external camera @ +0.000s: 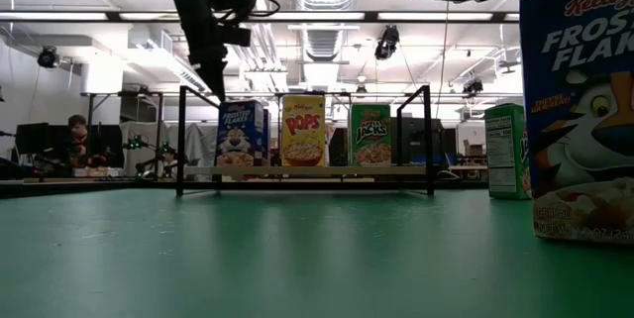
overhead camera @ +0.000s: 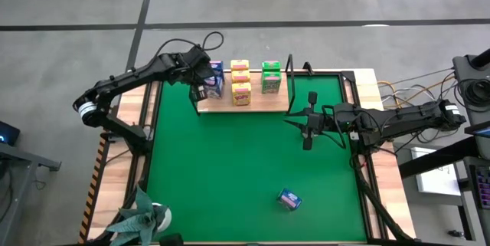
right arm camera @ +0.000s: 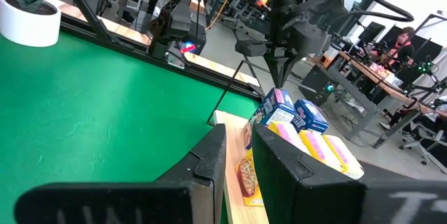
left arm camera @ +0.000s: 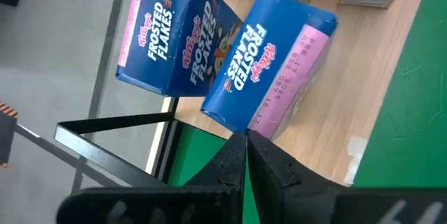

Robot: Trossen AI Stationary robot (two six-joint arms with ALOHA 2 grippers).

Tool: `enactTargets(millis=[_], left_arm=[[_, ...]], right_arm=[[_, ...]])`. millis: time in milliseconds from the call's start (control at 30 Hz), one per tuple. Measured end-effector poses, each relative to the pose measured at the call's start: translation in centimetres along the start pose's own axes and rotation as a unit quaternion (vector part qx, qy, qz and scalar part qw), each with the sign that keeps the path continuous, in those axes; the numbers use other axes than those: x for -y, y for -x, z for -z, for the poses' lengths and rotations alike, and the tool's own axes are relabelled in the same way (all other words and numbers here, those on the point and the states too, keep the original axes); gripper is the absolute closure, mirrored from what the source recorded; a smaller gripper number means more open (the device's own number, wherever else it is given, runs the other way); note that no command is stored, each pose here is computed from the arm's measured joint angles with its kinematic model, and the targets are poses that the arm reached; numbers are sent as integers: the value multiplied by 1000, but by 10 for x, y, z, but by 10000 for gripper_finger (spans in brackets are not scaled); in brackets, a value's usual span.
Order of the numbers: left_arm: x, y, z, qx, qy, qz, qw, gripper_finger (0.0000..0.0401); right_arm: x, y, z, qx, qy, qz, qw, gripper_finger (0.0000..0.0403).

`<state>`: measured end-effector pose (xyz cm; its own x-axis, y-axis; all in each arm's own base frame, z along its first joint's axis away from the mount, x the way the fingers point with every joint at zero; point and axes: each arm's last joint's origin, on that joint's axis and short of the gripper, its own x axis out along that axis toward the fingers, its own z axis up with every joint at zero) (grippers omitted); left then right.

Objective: Stack cereal on shelf
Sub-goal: Put the top blue cereal box on the shelf aligned with the other blue cereal box

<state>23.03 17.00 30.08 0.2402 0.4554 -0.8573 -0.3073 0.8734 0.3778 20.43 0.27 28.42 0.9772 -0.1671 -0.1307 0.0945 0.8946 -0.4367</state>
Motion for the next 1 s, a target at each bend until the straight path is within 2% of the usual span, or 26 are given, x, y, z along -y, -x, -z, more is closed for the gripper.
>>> enactTargets(millis=[1000], left_arm=[[5,1,-3,14,24,24,999,401]], right_arm=[[0,0,0,0,1,0,1000,342]])
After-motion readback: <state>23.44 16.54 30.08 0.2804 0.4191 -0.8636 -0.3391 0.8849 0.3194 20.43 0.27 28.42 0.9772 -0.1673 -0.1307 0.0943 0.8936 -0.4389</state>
